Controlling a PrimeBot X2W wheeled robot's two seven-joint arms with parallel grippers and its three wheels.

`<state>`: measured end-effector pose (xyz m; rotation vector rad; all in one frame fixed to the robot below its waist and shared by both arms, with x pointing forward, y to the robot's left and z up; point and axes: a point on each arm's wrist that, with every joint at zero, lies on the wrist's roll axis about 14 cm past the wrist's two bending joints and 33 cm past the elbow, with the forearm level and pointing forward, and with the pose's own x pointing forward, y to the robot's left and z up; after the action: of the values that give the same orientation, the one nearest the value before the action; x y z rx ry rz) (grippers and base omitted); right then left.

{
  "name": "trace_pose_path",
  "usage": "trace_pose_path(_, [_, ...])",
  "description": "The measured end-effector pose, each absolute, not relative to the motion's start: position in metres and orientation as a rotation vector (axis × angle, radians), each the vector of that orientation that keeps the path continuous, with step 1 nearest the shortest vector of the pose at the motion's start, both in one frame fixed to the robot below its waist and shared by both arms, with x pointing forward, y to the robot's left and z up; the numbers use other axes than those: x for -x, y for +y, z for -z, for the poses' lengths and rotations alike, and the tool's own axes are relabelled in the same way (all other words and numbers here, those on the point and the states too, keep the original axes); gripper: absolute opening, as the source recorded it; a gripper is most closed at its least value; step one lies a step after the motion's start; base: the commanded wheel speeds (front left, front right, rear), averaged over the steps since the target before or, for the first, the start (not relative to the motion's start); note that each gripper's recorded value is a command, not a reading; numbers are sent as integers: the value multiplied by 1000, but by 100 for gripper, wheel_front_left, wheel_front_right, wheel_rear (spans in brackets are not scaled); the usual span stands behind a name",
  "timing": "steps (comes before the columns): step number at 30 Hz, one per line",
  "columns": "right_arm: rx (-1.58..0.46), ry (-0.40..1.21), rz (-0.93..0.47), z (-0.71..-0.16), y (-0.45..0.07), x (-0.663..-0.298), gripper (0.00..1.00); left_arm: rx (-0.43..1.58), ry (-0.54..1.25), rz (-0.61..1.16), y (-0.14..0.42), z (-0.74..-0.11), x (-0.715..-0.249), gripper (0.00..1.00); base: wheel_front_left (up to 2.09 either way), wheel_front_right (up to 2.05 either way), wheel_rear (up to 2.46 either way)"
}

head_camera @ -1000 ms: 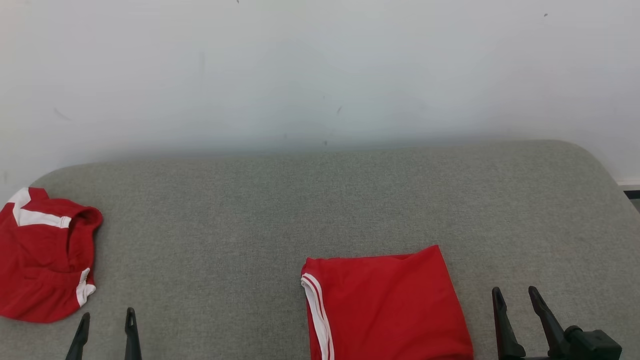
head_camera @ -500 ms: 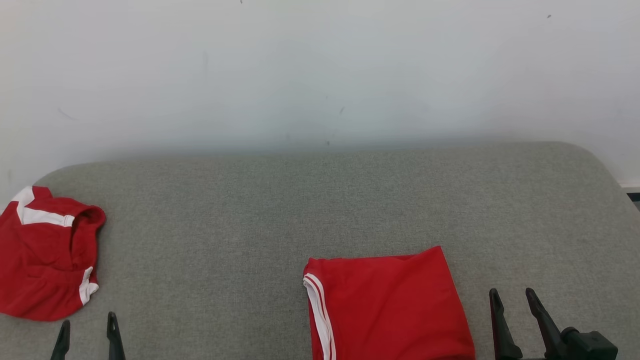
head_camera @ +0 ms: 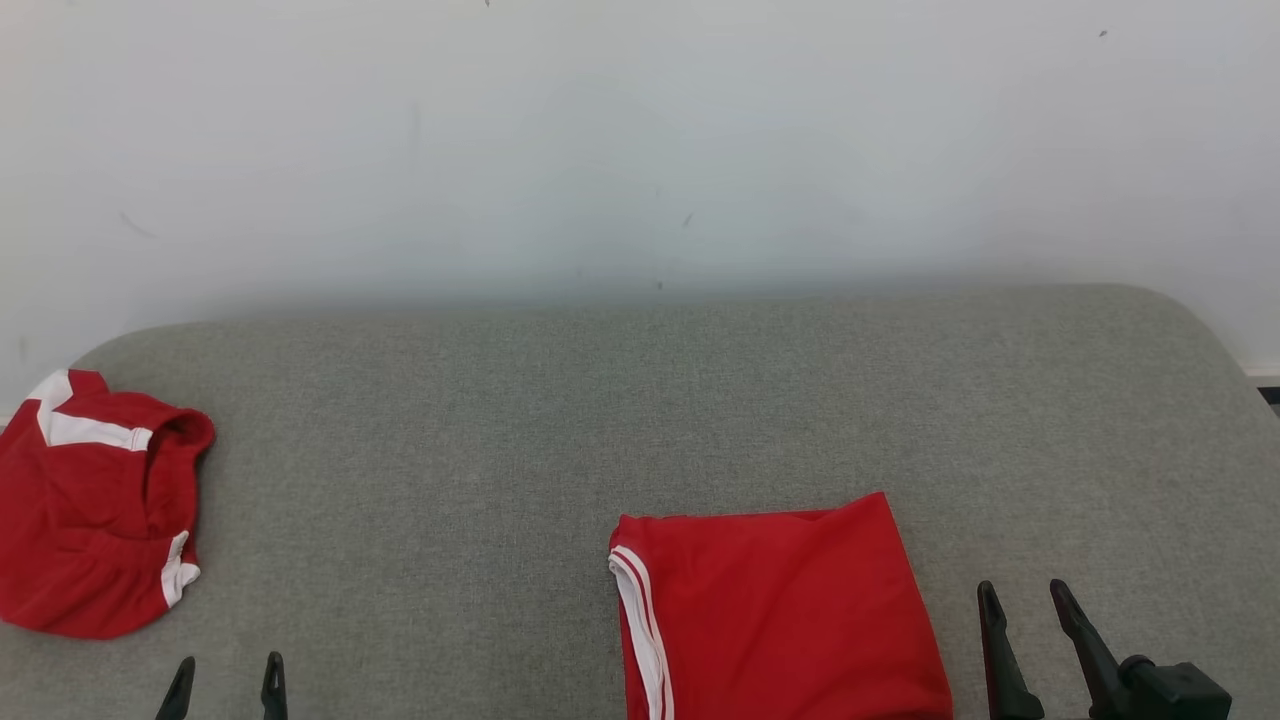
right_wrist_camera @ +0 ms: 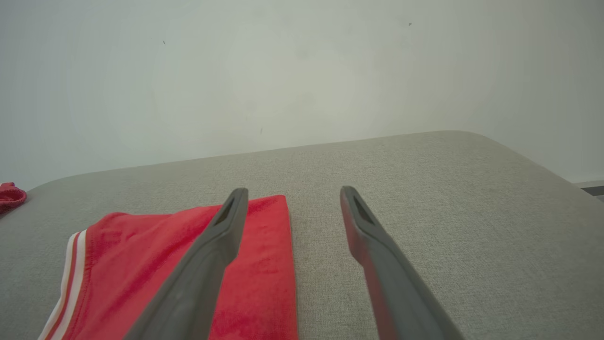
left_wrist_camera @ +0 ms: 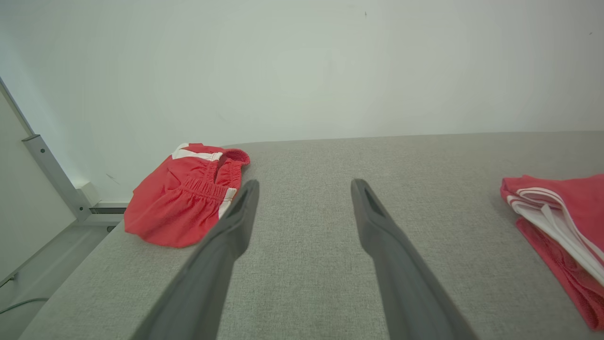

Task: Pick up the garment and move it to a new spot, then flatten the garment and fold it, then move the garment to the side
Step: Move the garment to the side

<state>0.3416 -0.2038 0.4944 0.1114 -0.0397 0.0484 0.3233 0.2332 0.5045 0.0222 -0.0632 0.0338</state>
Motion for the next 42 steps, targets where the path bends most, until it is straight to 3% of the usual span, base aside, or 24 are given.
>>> trace_pose_path(20, [-100, -18, -53, -490, -205, -342, 100, 2, -8, 63, 218, -492, -321, 100, 0, 0, 0])
trace_pose_path(42, [-92, 14, -64, -485, -201, -343, 100, 11, -3, 50, 220, -491, -322, 100, 0, 0, 0])
